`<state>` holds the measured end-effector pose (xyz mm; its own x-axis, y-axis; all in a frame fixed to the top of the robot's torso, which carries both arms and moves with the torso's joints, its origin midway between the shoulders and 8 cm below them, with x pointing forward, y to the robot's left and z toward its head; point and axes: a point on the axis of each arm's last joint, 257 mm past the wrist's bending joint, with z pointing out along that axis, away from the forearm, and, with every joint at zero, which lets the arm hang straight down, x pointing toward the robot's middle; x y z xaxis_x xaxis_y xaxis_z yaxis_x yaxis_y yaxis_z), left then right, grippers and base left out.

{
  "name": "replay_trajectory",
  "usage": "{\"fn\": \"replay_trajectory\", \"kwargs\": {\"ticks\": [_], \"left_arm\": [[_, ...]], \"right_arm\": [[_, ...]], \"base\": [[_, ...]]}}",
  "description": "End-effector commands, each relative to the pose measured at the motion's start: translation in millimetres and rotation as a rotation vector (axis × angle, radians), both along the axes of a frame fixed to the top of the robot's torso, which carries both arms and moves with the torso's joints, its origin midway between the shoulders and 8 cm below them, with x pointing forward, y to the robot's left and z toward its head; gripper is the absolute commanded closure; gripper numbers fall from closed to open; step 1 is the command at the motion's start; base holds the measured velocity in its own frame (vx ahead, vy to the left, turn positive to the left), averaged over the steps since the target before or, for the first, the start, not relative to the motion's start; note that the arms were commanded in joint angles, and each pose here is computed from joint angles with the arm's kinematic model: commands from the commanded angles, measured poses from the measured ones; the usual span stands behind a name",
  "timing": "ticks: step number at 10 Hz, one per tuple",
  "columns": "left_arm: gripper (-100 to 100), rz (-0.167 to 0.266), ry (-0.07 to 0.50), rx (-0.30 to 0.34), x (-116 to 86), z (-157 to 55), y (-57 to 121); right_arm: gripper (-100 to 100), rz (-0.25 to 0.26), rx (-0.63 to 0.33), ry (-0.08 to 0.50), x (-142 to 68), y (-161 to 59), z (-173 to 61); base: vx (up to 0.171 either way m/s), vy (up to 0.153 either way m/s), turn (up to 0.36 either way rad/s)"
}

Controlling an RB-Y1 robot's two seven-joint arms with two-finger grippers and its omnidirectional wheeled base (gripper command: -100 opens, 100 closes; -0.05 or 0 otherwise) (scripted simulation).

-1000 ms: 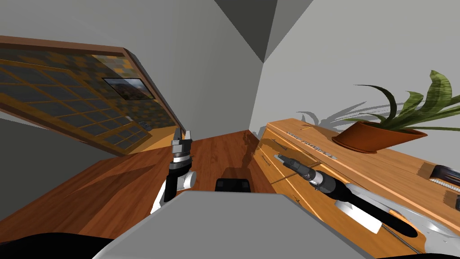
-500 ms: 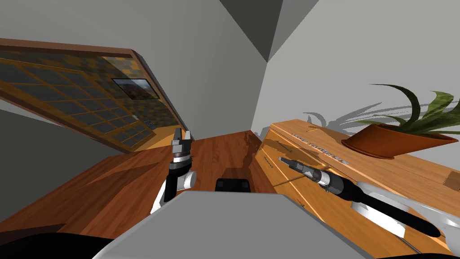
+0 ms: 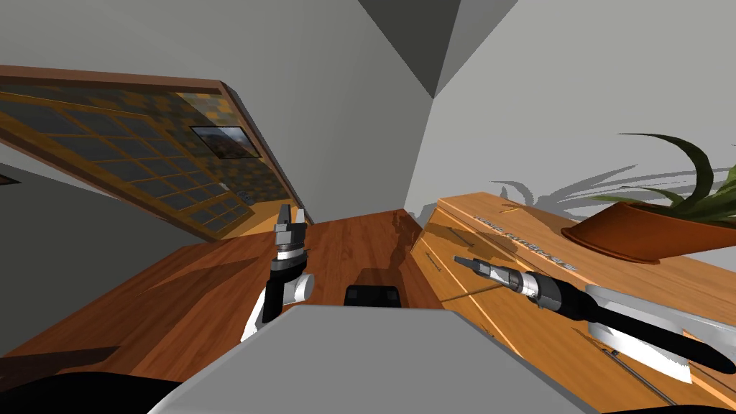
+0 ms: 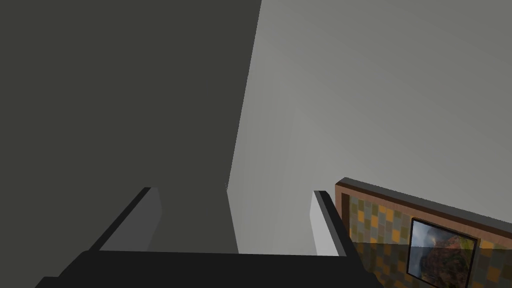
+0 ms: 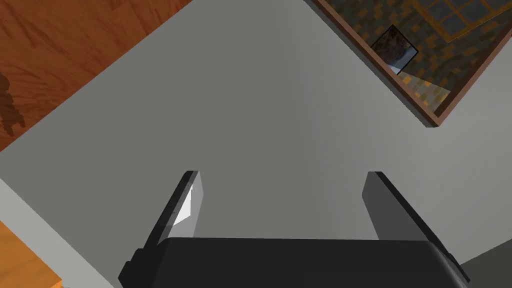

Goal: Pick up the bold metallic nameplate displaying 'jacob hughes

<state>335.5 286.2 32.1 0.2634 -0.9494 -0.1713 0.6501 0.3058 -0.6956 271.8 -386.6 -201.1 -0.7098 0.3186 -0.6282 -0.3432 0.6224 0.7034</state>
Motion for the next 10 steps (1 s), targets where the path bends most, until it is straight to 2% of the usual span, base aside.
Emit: {"fn": "replay_trajectory", "kwargs": {"ticks": [1, 3, 4, 5, 6, 7, 8, 9, 10], "left_arm": [[0, 0.0, 0.0, 0.0, 0.0, 0.0, 0.0], [0, 0.0, 0.0, 0.0, 0.0, 0.0, 0.0], [0, 0.0, 0.0, 0.0, 0.0, 0.0, 0.1], [0, 0.0, 0.0, 0.0, 0.0, 0.0, 0.0], [0, 0.0, 0.0, 0.0, 0.0, 0.0, 0.0], [0, 0.0, 0.0, 0.0, 0.0, 0.0, 0.0], [0, 0.0, 0.0, 0.0, 0.0, 0.0, 0.0], [0, 0.0, 0.0, 0.0, 0.0, 0.0, 0.0], [0, 0.0, 0.0, 0.0, 0.0, 0.0, 0.1]], "right_arm": [[-100, 0.012, -0.056, 0.023, -2.8, -12.7, -2.4], [-100, 0.021, -0.067, 0.026, -2.1, -13.2, -1.4], [-100, 0.032, -0.142, 0.063, -8.1, -33.7, -10.2], [-100, 0.039, -0.166, 0.069, -6.4, -39.0, -9.0], [-100, 0.037, -0.232, 0.103, -14.2, -60.9, -17.9], [-100, 0.055, -0.265, 0.11, -11.2, -65.9, -14.3], [-100, 0.067, -0.324, 0.145, -19.7, -82.5, -20.6], [-100, 0.072, -0.364, 0.151, -16.1, -93.3, -16.8], [-100, 0.082, -0.375, 0.153, -14.7, -94.0, -14.9]], "base": [[0.043, 0.044, 0.107], [0.01, 0.007, -0.028], [0.028, 0.016, 0.011], [0.054, 0.04, -0.005], [0.093, 0.073, -0.02], [0.09, 0.06, 0.009], [0.082, 0.021, 0.106], [0.063, -0.006, 0.046], [0.026, -0.015, -0.015]]}}
